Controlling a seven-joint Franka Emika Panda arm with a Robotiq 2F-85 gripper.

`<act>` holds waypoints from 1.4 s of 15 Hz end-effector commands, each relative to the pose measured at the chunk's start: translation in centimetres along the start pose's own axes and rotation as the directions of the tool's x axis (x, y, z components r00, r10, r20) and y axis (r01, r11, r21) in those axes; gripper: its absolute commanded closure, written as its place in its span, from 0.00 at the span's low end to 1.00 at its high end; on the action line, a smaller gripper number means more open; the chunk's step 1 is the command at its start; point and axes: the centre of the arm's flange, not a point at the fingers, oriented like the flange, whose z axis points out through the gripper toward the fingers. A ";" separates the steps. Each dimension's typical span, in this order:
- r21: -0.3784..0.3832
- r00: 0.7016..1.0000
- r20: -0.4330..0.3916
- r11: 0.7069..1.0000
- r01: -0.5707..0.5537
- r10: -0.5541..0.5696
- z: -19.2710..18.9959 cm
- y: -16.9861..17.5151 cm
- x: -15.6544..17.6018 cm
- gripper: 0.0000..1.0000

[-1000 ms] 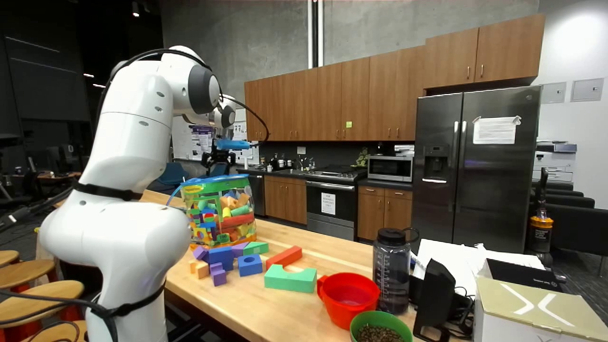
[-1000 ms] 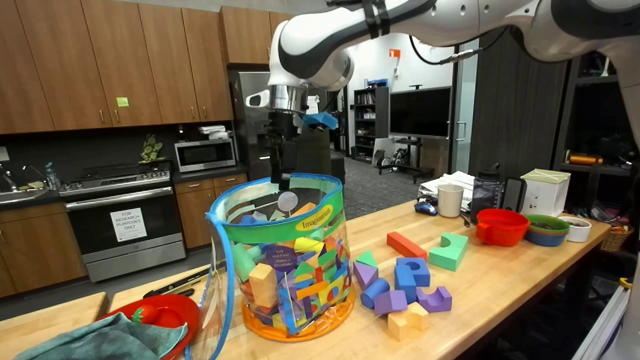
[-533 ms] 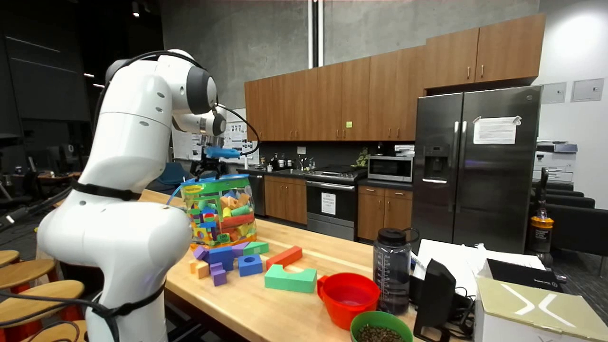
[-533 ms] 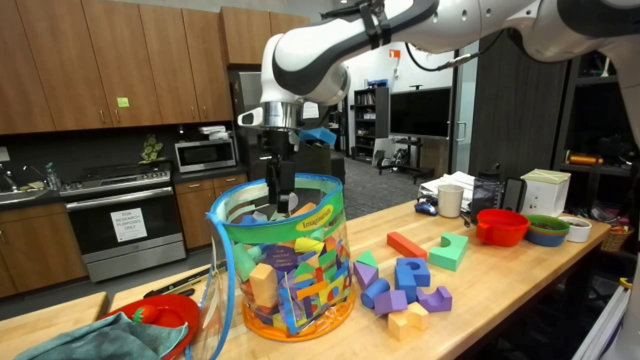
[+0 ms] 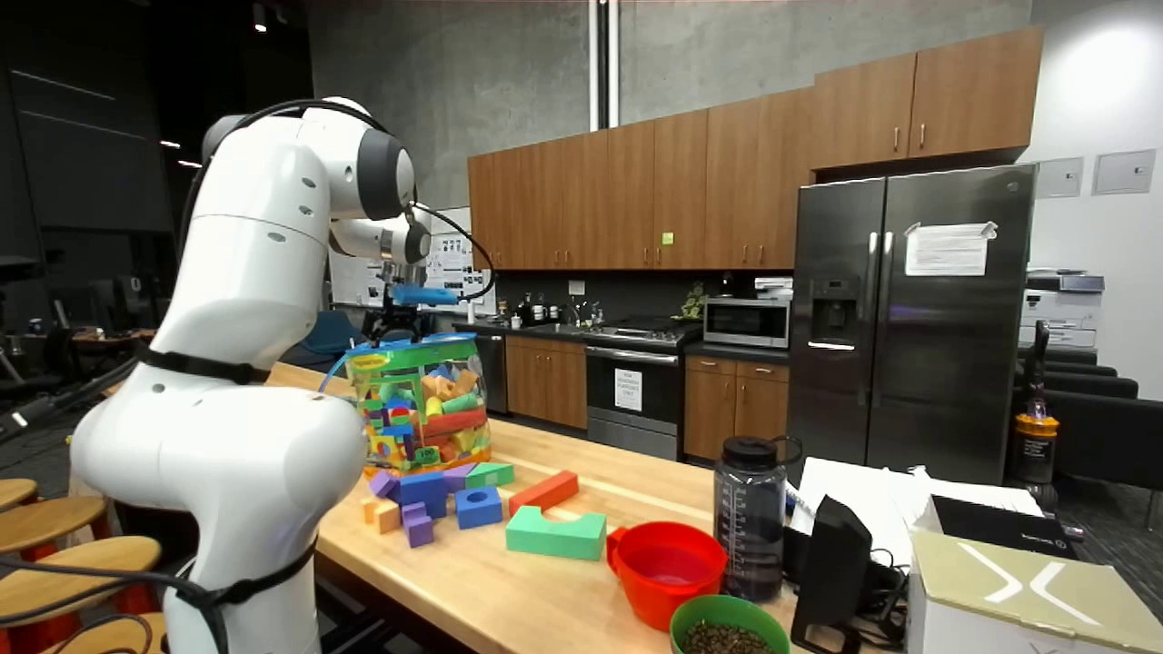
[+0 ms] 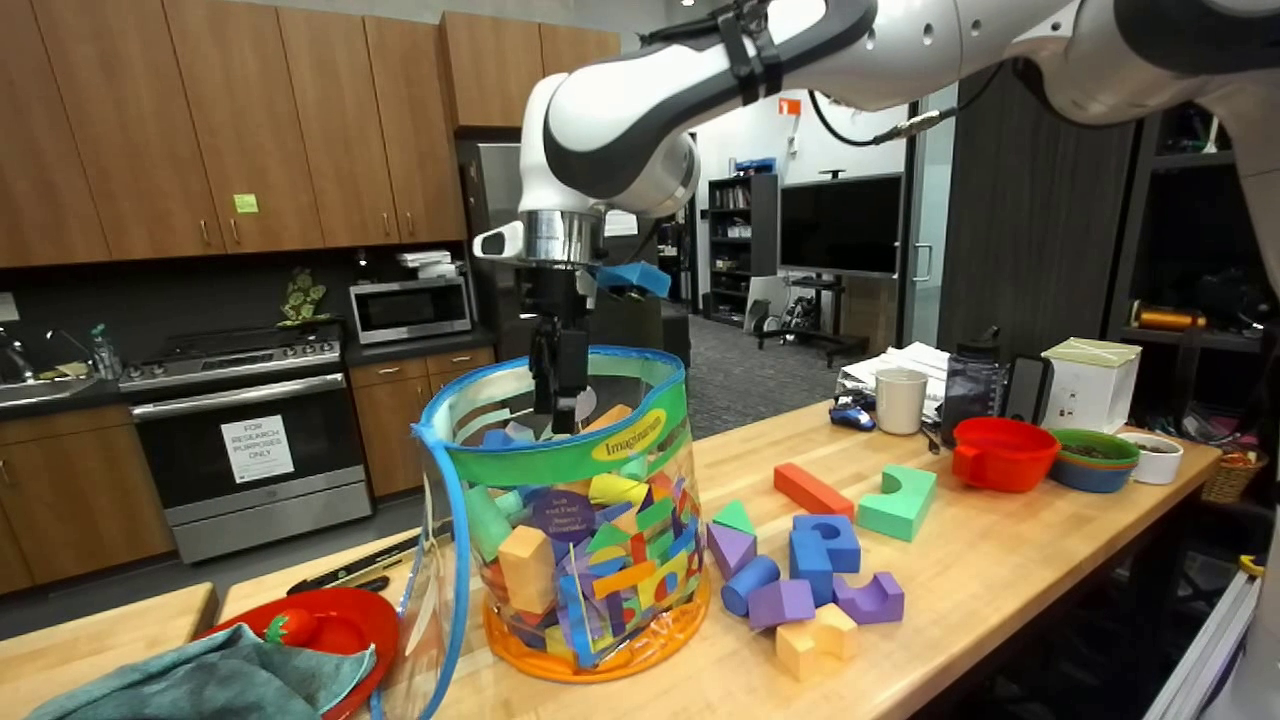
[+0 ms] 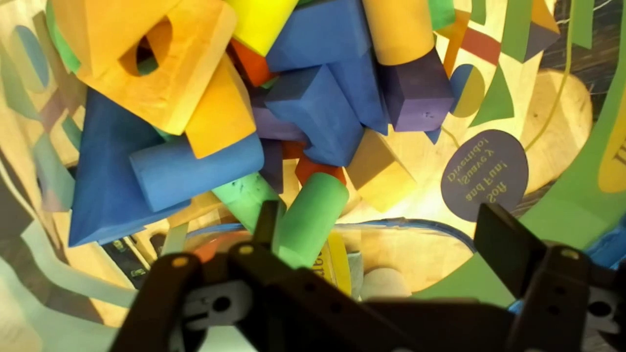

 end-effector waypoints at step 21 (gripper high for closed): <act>-0.353 0.919 0.318 0.870 0.343 -0.233 2.5 2.9 -1.0 0.00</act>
